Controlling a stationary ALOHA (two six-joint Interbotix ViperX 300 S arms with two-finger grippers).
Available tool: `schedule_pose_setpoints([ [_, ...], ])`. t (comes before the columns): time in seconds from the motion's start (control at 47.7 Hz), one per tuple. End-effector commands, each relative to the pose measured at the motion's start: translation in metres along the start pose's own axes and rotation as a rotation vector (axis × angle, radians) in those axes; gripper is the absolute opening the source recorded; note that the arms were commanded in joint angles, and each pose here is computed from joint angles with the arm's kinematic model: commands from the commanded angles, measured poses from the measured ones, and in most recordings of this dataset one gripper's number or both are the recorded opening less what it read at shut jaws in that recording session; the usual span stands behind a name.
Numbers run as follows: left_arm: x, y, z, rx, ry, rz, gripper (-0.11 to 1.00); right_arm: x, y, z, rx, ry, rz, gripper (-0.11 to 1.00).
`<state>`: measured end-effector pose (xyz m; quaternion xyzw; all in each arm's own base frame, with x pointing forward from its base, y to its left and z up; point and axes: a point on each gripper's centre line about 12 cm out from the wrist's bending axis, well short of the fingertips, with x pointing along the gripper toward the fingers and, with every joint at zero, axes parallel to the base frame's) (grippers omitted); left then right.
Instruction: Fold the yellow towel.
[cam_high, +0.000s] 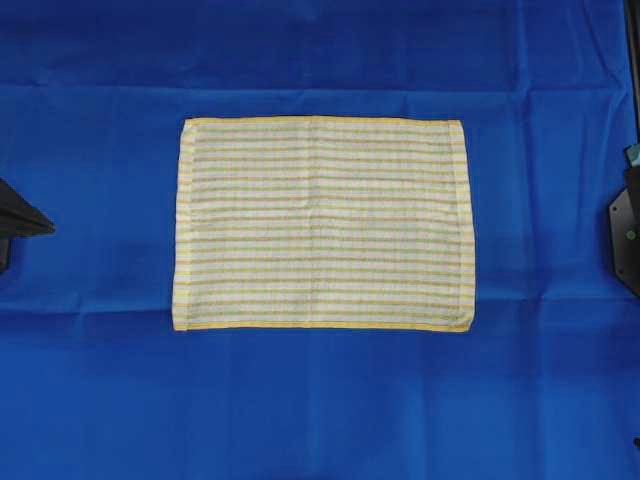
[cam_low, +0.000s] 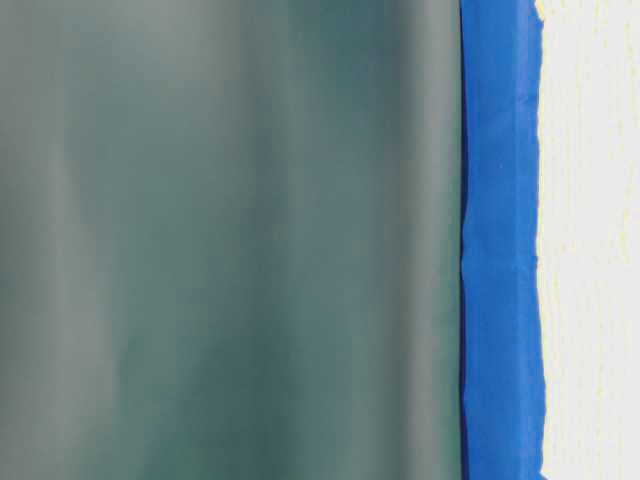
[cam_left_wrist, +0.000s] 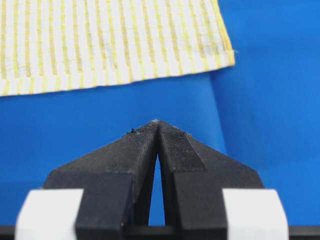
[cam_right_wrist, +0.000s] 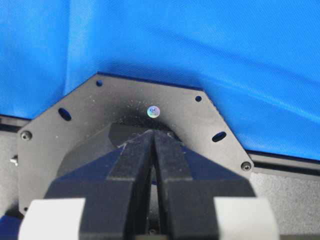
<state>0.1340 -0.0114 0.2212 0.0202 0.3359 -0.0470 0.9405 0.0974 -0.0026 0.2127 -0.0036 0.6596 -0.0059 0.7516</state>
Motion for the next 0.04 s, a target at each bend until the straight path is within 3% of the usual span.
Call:
schedule_pose_setpoints([
  [0.0, -0.0011, -0.0002, 0.0038, 0.0, -0.008, -0.002, 0.0, -0.0072, -0.0003, 0.0047, 0.002, -0.021, -0.002, 0.0],
  [0.021, -0.0011, -0.0002, 0.0038, 0.0, -0.008, -0.002, 0.0, -0.0068, -0.0003, 0.0044, 0.002, -0.02, -0.002, 0.0],
])
